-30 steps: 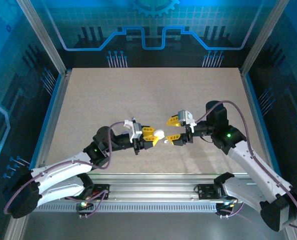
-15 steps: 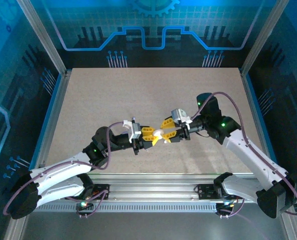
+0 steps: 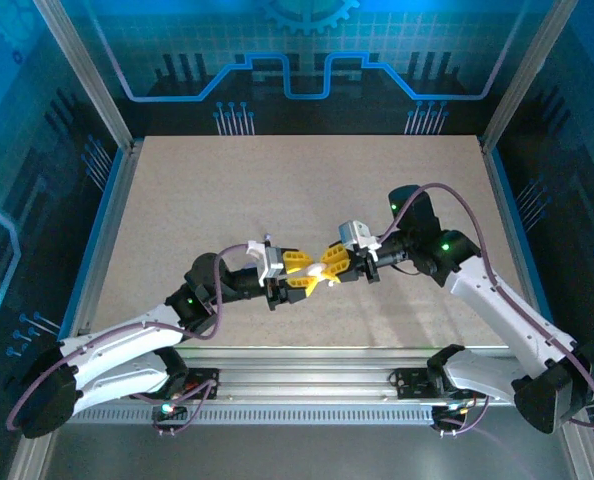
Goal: Insert wireless bluetooth earbuds into charging case
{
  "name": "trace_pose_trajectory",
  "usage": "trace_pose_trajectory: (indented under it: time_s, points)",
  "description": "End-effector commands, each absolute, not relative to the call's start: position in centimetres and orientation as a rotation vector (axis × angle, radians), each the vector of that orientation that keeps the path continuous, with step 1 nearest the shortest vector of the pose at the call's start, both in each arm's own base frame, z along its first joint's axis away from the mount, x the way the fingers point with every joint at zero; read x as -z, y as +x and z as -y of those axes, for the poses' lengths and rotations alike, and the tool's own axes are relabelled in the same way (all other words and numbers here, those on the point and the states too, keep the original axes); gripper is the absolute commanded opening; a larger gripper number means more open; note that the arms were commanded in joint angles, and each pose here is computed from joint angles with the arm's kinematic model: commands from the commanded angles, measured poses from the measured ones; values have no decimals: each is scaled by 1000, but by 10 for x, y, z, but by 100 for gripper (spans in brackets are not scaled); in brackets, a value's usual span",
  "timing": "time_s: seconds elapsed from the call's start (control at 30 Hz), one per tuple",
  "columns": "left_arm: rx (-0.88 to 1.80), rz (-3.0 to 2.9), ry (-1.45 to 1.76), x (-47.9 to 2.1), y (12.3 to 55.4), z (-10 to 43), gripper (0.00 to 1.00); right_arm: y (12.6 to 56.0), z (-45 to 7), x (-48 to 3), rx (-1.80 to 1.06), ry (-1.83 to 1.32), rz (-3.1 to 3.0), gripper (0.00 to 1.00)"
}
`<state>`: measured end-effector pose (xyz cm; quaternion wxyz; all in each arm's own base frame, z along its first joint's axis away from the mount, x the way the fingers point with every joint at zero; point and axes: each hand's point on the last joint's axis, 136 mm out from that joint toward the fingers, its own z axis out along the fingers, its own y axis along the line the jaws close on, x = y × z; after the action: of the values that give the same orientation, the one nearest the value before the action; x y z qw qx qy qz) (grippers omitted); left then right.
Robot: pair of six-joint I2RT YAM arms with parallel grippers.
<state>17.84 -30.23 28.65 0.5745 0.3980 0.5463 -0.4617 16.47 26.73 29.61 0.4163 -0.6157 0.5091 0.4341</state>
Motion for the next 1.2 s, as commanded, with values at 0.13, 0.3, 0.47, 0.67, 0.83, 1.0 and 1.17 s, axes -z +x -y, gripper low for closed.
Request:
trace_pose_trajectory:
  time_s: [0.13,0.3,0.47,0.67,0.83,1.0,1.17]
  points:
    - [916,-1324,1050,-287,180,297,77,159,-255,-294,-869,-1596,-1309,12]
    - [785,-1396,1208,-267,174,288,74,159,-248,-278,-697,-1668,-1342,11]
    - [759,-1421,1288,-254,168,285,70,159,-251,-274,-696,-1685,-1364,11]
    - [770,-1446,1296,-246,169,289,69,157,-262,-274,-718,-1711,-1342,11]
    - [783,-1435,1281,-246,172,292,65,158,-270,-272,-740,-1725,-1335,10]
    - [793,-1426,1263,-248,174,294,56,157,-277,-270,-767,-1737,-1330,10]
    - [805,-1438,1264,-244,174,296,55,160,-282,-271,-774,-1726,-1318,10]
